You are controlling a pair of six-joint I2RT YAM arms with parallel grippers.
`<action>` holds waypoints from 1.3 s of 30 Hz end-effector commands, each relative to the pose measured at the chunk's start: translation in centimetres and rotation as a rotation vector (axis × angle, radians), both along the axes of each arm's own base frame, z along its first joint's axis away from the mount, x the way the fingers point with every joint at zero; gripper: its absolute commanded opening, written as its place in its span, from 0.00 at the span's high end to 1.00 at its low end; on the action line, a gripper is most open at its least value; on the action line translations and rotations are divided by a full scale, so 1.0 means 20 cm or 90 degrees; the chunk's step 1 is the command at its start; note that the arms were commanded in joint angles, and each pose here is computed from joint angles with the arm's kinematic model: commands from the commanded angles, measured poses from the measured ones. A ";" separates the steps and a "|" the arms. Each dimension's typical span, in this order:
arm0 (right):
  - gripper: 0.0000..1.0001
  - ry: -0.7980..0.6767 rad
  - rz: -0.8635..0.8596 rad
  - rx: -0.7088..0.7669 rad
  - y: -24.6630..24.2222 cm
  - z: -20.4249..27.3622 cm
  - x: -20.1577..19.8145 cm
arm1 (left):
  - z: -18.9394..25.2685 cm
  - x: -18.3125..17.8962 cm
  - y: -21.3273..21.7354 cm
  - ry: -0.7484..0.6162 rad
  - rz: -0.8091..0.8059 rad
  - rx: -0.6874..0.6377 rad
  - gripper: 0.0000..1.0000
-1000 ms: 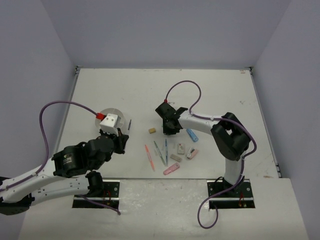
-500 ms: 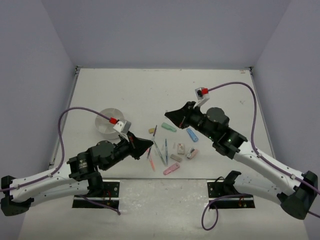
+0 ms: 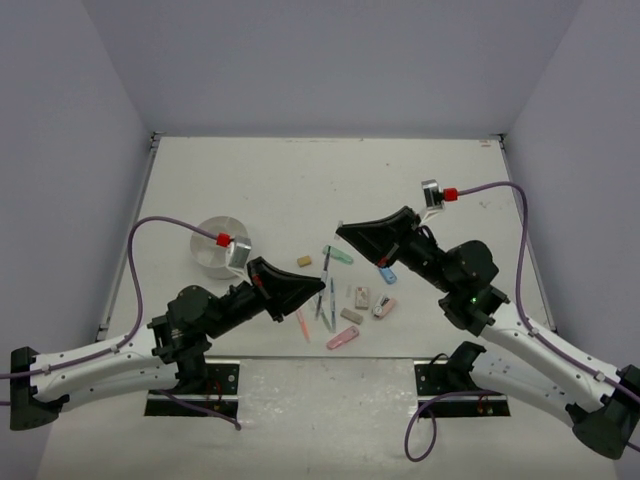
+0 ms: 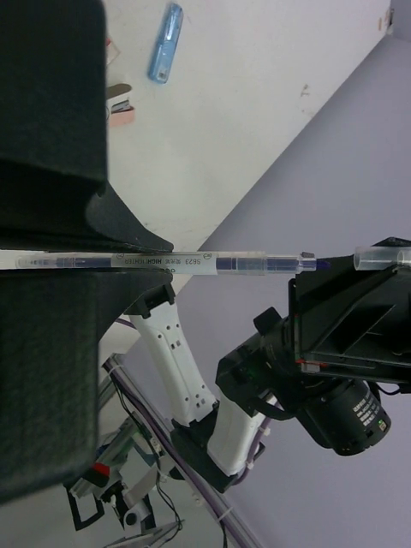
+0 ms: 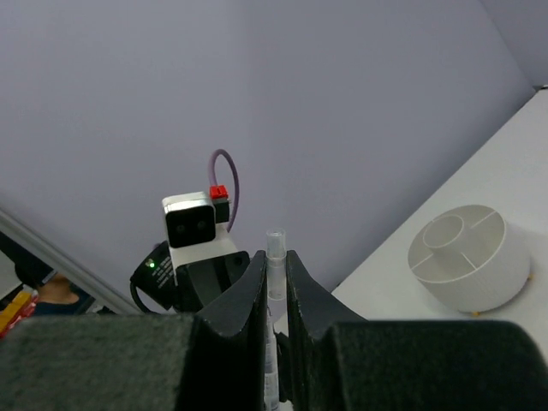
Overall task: Sort the stationery into containers
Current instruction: Close the pen cap on the pen.
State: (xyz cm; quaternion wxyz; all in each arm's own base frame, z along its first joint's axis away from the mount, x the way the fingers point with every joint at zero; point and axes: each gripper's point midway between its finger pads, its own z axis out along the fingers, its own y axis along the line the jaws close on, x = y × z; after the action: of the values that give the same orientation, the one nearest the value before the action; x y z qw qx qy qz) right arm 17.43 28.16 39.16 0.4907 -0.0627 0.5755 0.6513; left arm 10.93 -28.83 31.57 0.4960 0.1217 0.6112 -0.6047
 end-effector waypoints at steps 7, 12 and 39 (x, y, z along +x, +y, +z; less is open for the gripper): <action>1.00 -0.042 0.070 0.034 0.03 0.07 -0.10 | 0.07 0.02 -0.01 0.011 0.012 -0.038 1.00; 1.00 -0.041 0.062 0.024 0.04 0.05 -0.08 | 0.08 0.03 -0.01 0.012 0.014 -0.035 1.00; 1.00 -0.024 0.040 -0.003 0.05 -0.01 -0.03 | 0.11 0.04 0.01 0.009 0.030 -0.045 1.00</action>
State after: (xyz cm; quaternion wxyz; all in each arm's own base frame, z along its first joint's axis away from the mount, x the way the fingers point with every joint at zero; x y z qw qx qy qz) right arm 17.07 29.37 38.42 0.4711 -0.0877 0.5765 0.6619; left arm 11.59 -28.99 31.32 0.4937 0.0994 0.6196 -0.6021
